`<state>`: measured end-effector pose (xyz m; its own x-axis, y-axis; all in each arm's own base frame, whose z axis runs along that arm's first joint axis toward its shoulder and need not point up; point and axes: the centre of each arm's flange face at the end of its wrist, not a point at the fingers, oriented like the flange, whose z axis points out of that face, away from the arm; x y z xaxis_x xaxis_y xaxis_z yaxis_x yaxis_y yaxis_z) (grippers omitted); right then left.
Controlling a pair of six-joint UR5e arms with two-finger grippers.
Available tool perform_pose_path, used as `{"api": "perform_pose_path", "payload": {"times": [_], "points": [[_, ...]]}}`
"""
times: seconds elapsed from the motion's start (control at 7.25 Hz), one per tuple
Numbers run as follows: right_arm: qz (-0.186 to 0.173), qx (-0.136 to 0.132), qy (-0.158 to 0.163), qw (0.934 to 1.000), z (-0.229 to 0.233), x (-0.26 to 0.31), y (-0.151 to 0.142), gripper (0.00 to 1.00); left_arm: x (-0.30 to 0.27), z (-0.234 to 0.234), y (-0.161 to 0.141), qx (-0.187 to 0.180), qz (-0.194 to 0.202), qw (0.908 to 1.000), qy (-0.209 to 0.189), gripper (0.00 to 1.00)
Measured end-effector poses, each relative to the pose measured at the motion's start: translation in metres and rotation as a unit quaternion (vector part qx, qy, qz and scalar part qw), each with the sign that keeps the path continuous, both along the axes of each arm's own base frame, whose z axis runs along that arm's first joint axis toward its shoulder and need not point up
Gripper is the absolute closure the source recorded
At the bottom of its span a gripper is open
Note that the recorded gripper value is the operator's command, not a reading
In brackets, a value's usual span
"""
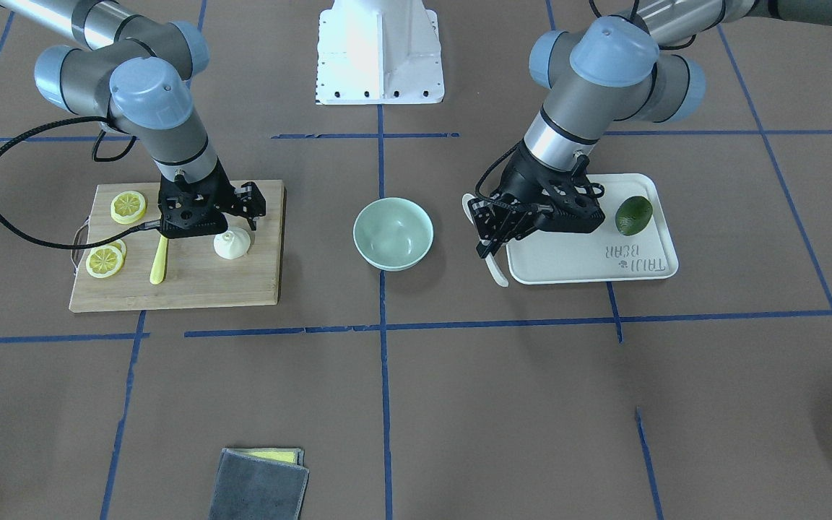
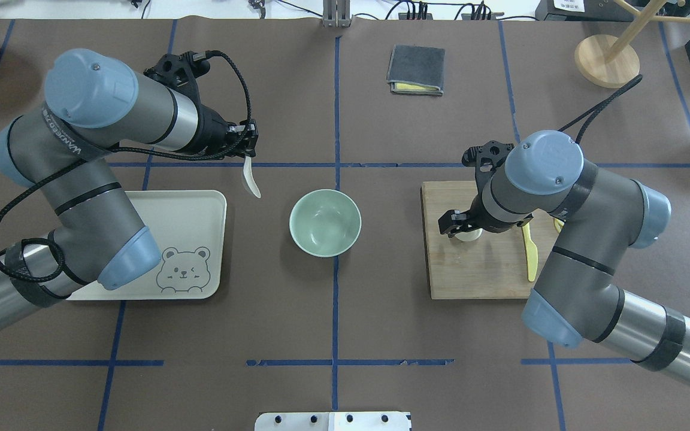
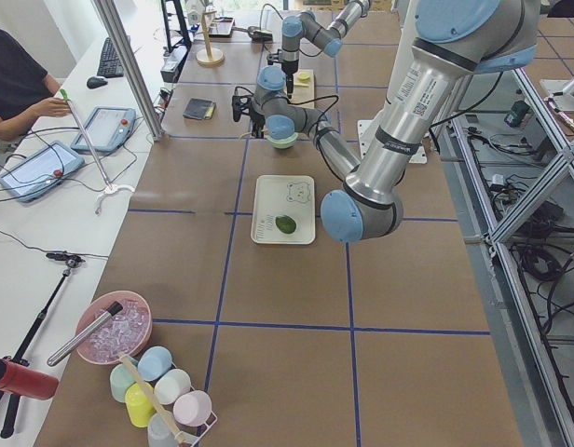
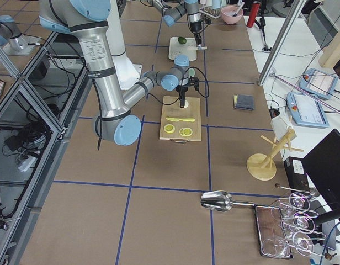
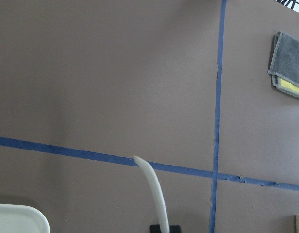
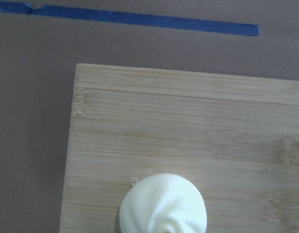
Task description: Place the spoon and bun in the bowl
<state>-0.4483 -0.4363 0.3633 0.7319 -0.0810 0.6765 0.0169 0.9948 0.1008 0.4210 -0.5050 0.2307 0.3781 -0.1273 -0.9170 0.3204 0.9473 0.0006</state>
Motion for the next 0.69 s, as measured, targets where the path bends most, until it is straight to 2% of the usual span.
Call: {"api": "perform_pose_path", "payload": {"times": [0.14, 0.28, 0.41, 0.69], "points": [[0.001, 0.001, 0.004, 1.0, 0.001, -0.006, -0.004, 0.4, 0.001, 0.001, 0.0, -0.001, 0.0, 1.0, 0.0, 1.0], [0.002, 0.0, 0.005, 1.0, 0.001, -0.008, -0.006, 0.9, 0.001, 0.0, 0.0, 0.0, 0.0, 1.0, 0.0, 1.0], [0.002, 0.001, 0.004, 1.0, -0.001, -0.01, -0.007, 1.0, 0.003, -0.001, 0.001, 0.0, 0.002, 1.0, 0.001, 1.0], [0.001, 0.005, 0.001, 1.0, -0.006, -0.009, -0.009, 1.0, 0.013, -0.001, 0.002, -0.006, 0.004, 1.0, 0.003, 1.0]]}}
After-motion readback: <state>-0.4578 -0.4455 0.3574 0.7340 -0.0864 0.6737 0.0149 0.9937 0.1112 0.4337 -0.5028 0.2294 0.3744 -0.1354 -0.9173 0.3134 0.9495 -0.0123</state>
